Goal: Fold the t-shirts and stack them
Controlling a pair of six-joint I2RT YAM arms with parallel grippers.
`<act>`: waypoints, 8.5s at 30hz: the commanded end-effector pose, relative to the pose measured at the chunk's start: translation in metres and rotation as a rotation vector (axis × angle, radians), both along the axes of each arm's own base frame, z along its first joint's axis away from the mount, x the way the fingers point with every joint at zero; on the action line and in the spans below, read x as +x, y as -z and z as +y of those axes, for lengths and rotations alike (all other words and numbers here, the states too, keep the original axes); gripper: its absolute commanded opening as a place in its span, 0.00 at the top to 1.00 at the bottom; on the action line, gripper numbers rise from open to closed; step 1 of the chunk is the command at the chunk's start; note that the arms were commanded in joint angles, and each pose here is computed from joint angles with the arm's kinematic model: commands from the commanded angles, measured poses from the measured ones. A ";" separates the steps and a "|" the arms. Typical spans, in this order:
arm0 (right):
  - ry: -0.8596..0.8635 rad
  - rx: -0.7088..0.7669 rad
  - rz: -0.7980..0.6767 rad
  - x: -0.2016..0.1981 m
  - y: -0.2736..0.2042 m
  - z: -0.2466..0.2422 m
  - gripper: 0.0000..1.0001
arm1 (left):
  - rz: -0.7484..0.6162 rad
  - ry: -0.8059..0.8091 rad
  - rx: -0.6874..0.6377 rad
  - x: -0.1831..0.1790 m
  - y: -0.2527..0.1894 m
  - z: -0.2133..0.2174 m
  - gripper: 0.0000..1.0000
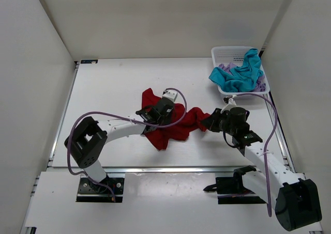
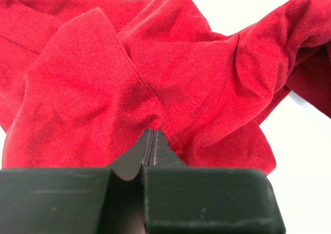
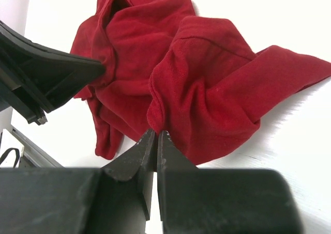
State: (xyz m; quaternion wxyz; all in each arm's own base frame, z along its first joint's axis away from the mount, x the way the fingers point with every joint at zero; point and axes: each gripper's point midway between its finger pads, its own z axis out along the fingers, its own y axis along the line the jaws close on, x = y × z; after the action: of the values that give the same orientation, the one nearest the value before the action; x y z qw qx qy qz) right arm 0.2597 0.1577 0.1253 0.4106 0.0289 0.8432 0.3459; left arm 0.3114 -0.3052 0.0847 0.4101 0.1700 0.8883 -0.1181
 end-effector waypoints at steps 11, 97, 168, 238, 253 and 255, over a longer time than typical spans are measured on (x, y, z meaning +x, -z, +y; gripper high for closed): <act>0.054 -0.068 -0.236 0.006 -0.118 -0.005 1.00 | -0.134 -0.101 -0.346 0.019 -0.161 0.079 1.00; -0.001 -0.191 0.023 -0.029 -0.001 -0.007 1.00 | -0.498 -0.400 -0.430 0.066 -0.426 0.231 1.00; -0.100 -0.158 0.021 -0.042 0.039 0.017 1.00 | 0.210 -0.976 -0.592 -0.088 0.068 0.265 0.45; 0.103 -0.207 0.633 -0.133 0.122 -0.029 0.70 | -0.037 -0.578 -0.600 0.013 -0.042 0.229 1.00; 0.141 -0.233 0.048 -0.018 -0.076 -0.015 1.00 | -0.050 -0.409 -0.578 0.040 -0.127 0.198 1.00; 0.194 -0.285 -0.093 -0.002 -0.143 -0.024 1.00 | -0.132 -0.347 -0.596 0.056 -0.196 0.196 1.00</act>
State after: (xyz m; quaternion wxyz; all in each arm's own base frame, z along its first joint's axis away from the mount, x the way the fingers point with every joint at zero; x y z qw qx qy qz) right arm 0.2184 0.1505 0.1600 0.3289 0.0614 0.9150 0.2255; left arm 0.3522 -0.1017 0.1870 0.4558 -0.1625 0.8359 -0.2592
